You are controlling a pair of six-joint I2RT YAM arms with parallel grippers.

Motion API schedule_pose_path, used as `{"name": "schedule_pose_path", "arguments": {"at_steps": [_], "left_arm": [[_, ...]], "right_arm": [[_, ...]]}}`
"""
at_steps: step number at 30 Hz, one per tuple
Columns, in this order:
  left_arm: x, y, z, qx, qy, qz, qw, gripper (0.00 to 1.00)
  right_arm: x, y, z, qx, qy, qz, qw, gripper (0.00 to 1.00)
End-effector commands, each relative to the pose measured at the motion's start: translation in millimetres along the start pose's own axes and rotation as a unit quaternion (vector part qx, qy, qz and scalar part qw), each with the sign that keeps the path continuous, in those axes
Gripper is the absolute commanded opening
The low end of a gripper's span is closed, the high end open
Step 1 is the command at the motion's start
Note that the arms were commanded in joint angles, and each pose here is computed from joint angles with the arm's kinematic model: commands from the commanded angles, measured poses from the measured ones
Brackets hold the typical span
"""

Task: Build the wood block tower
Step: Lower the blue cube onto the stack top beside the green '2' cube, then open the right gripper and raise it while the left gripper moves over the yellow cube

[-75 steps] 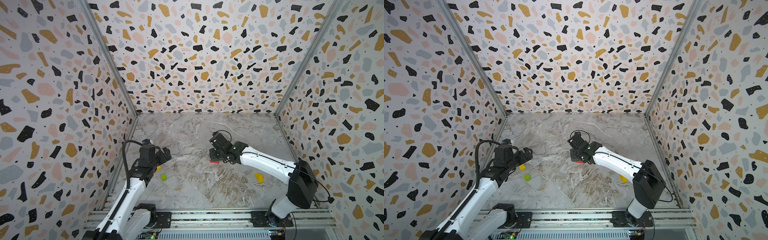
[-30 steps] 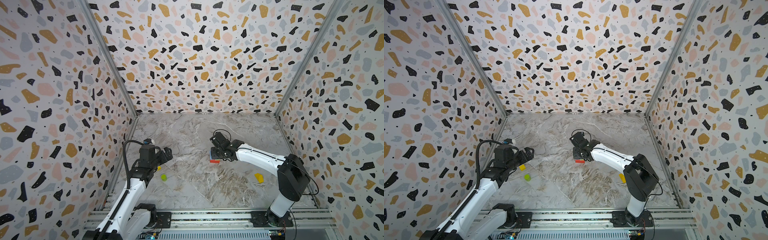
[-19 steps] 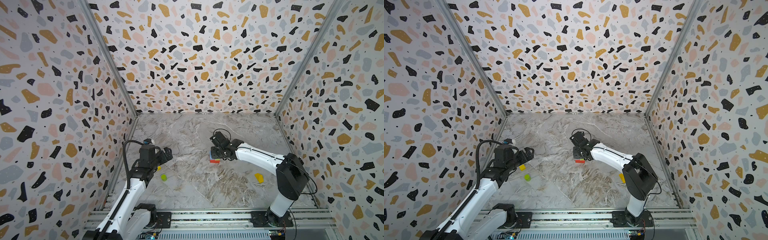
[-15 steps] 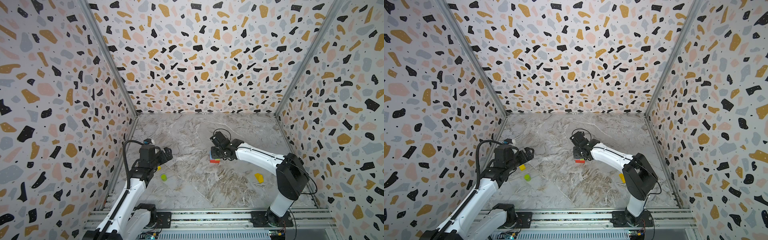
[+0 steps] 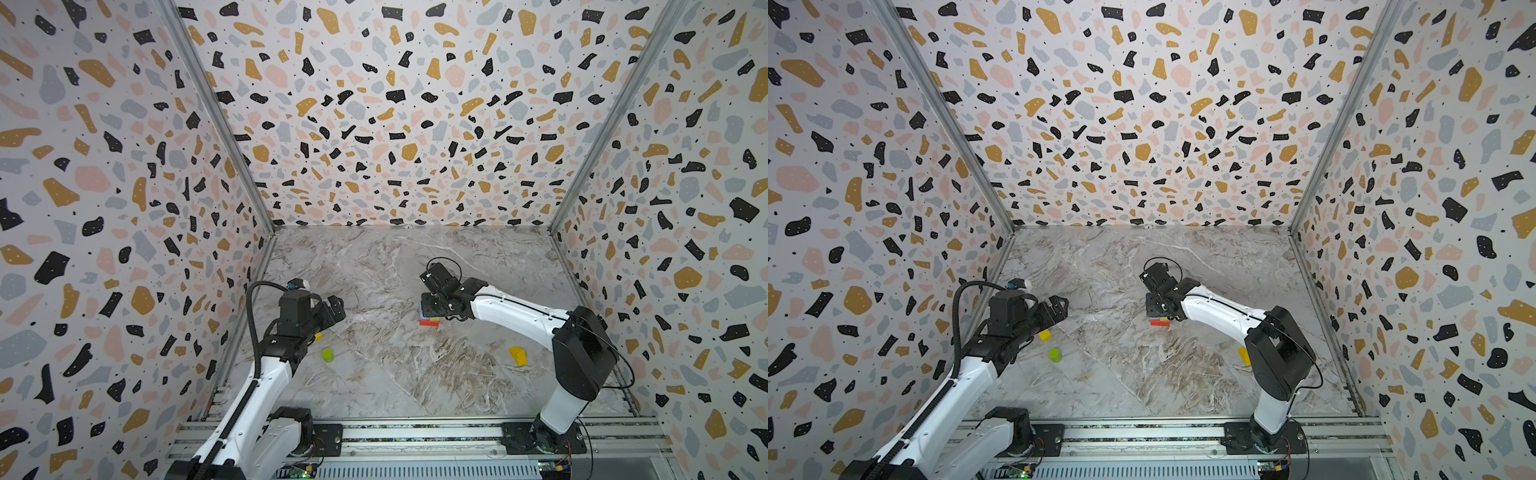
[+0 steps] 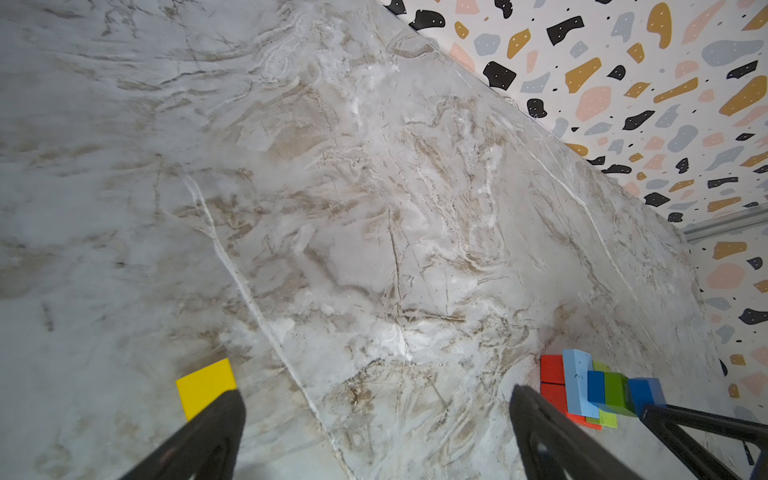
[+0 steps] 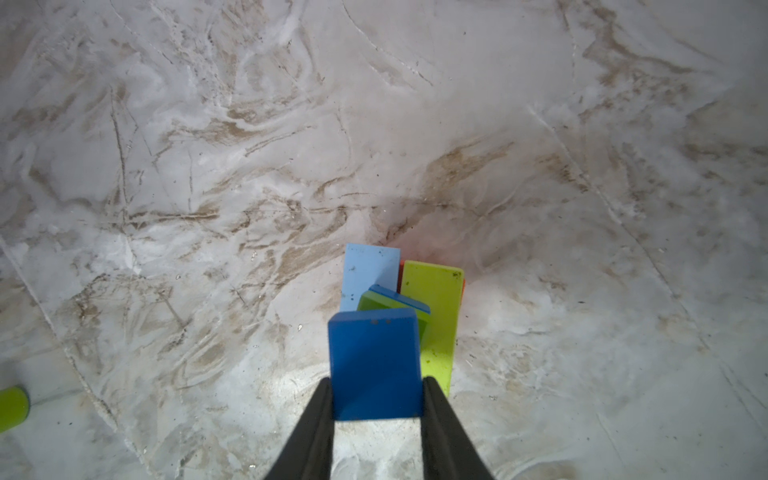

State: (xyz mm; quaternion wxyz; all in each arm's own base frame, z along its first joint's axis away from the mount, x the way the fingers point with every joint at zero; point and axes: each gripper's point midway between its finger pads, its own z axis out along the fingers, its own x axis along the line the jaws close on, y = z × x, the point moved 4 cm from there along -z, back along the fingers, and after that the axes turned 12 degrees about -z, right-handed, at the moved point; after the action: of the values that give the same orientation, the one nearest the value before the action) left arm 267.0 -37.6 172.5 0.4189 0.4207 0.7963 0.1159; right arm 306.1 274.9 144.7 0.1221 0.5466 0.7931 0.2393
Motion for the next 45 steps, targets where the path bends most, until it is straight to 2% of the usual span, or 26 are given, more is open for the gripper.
{"name": "schedule_pose_path", "arguments": {"at_steps": [1,16,23,26,30,34,38,45], "left_arm": [[-4,2,0,-0.01,-0.012,0.007,1.0,1.0],[-2,4,0,-0.015,-0.003,0.007,1.0,1.0],[0,5,0,-0.016,0.004,0.009,1.0,1.0],[-2,5,0,-0.013,0.003,0.016,1.0,1.0],[-5,7,-1,-0.011,-0.002,0.025,1.0,1.0],[11,7,6,-0.012,0.055,0.015,0.998,1.0],[23,4,19,0.015,0.108,0.012,0.994,1.0],[34,16,20,-0.004,0.164,0.003,0.986,0.95]], "right_arm": [[2,11,-7,-0.014,0.005,-0.004,1.0,0.36],[-1,14,-17,-0.026,0.003,-0.005,1.0,0.42],[-1,19,-24,-0.034,0.002,-0.011,0.999,0.49],[-4,22,-32,-0.044,0.003,-0.011,0.999,0.49],[-9,28,-52,-0.077,0.015,-0.027,0.997,0.55],[-23,30,-75,-0.12,0.025,-0.037,0.992,0.61],[-46,25,-92,-0.159,0.062,-0.018,0.985,0.65],[-79,8,-96,-0.186,0.096,0.012,0.978,0.7]]}}
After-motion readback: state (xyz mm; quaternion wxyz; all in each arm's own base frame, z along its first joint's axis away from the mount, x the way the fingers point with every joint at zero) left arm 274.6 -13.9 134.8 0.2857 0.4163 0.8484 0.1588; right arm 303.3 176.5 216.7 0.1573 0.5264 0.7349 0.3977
